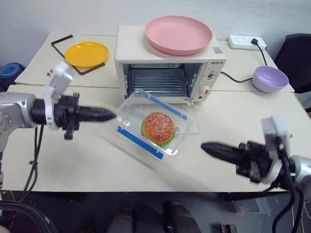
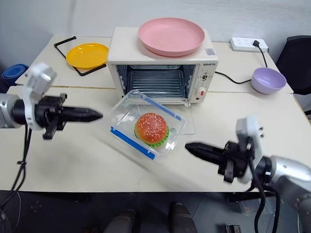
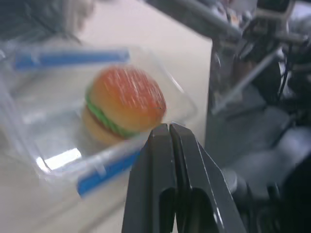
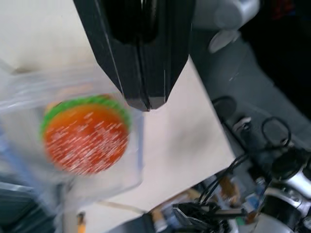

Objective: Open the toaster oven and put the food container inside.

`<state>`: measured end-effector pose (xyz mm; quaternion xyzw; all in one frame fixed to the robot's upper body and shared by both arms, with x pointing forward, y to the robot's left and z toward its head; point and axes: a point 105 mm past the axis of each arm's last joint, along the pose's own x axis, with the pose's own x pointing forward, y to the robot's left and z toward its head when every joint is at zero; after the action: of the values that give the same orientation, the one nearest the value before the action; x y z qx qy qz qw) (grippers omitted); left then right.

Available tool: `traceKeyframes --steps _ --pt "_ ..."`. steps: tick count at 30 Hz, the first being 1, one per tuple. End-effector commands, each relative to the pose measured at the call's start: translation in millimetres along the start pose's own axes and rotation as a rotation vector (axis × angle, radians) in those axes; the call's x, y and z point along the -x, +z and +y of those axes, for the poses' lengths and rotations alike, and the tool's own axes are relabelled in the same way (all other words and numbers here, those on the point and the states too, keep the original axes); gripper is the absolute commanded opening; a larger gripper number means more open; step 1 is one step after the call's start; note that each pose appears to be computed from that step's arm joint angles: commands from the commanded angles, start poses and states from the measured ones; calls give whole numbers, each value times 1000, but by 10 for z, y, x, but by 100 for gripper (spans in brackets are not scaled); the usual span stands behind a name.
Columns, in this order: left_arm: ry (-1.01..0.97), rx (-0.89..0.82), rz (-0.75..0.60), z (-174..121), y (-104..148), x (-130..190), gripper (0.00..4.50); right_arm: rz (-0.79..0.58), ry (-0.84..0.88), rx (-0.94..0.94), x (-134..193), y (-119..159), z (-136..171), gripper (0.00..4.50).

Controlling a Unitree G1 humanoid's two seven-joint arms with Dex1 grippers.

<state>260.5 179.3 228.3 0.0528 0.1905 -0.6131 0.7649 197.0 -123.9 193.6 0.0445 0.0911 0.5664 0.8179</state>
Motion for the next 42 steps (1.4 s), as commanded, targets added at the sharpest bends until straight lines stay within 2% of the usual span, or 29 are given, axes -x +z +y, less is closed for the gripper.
traceKeyframes --steps 1,5,9,13,19,35,42 --pt "-17 -99 138 -10 -178 -65 0 83 -43 13 -132 -212 -5 3" --pt "42 -137 193 187 -350 -208 0 129 -40 -13 -322 -445 -54 3" --pt "67 -157 204 307 -412 -321 0 89 -30 -35 -485 -463 -137 3" --pt "101 -170 175 423 -375 -435 0 71 -39 -18 -622 -434 -300 3" --pt "165 -180 94 578 -259 -548 0 71 -157 37 -694 -397 -639 3" --pt "388 -138 -132 993 1 -834 0 -129 -482 139 -875 197 -1498 3" --pt "557 -115 -254 1311 264 -811 0 -226 -602 148 -1057 470 -1815 3"
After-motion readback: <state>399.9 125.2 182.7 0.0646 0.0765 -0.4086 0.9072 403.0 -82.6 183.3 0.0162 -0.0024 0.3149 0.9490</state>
